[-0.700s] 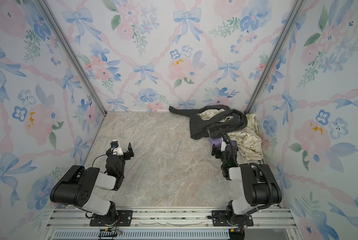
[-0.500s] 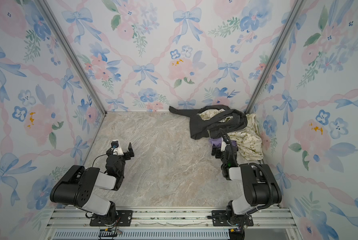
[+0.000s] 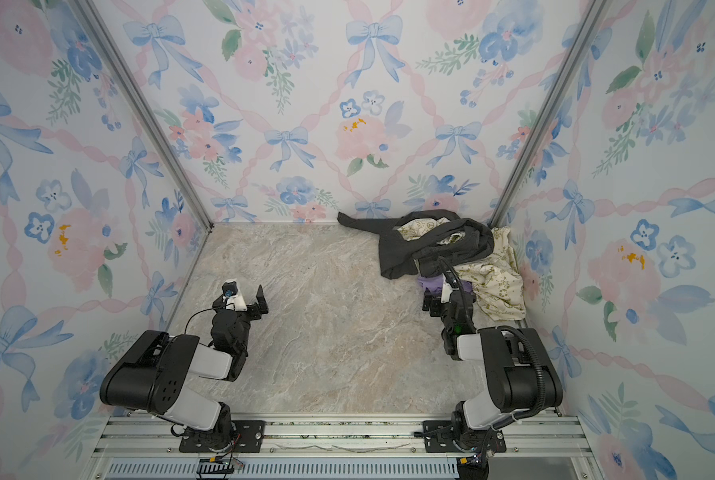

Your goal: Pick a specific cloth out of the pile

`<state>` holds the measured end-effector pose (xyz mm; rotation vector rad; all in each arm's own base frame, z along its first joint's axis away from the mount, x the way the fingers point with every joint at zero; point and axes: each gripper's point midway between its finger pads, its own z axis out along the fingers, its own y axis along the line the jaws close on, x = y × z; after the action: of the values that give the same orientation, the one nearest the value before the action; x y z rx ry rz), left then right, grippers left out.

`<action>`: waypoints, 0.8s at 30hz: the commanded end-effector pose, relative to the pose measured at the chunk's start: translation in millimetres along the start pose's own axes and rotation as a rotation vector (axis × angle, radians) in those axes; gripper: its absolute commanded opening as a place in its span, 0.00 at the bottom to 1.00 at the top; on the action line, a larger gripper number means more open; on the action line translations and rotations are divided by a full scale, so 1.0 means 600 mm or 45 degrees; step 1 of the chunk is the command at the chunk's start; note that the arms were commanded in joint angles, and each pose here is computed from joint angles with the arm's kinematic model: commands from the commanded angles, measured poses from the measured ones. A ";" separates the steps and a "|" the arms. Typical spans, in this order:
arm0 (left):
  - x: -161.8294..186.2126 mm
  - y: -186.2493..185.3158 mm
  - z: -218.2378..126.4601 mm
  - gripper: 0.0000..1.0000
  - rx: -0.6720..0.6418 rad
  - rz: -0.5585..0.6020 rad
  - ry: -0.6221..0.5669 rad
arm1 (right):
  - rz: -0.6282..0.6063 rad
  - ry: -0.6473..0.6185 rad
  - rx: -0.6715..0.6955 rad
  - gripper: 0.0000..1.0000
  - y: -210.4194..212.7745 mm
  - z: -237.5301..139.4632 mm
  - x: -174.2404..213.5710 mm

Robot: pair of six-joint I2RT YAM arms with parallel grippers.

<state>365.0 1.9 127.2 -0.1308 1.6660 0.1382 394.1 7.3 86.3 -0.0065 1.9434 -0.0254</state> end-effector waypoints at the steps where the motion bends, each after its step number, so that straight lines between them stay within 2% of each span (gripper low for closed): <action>1: -0.004 0.000 0.000 0.98 0.008 0.014 -0.019 | 0.006 -0.048 0.015 0.97 -0.005 0.003 -0.020; 8: -0.004 0.001 0.001 0.98 0.024 0.008 -0.018 | 0.006 -0.054 0.011 0.97 -0.004 0.001 -0.021; 11: -0.013 0.015 0.001 0.98 -0.035 -0.013 -0.026 | -0.052 -0.061 -0.074 0.97 0.021 -0.003 -0.026; 13: -0.024 0.026 -0.001 0.98 -0.088 -0.031 -0.034 | -0.075 -0.055 -0.070 0.97 0.024 -0.009 -0.031; 17: -0.048 0.036 -0.013 0.98 -0.161 -0.018 -0.047 | -0.092 -0.061 -0.070 0.97 0.029 -0.024 -0.057; 21: -0.077 0.026 -0.022 0.98 -0.156 0.025 -0.046 | -0.226 0.025 -0.101 0.97 0.051 -0.049 -0.089; 24: -0.102 0.023 -0.027 0.98 -0.186 0.026 -0.038 | -0.241 0.058 -0.068 0.97 0.044 -0.071 -0.117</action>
<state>353.6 9.3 188.8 -0.2130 1.5734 0.2047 391.7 39.3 166.3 -0.1830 1.8853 -0.0367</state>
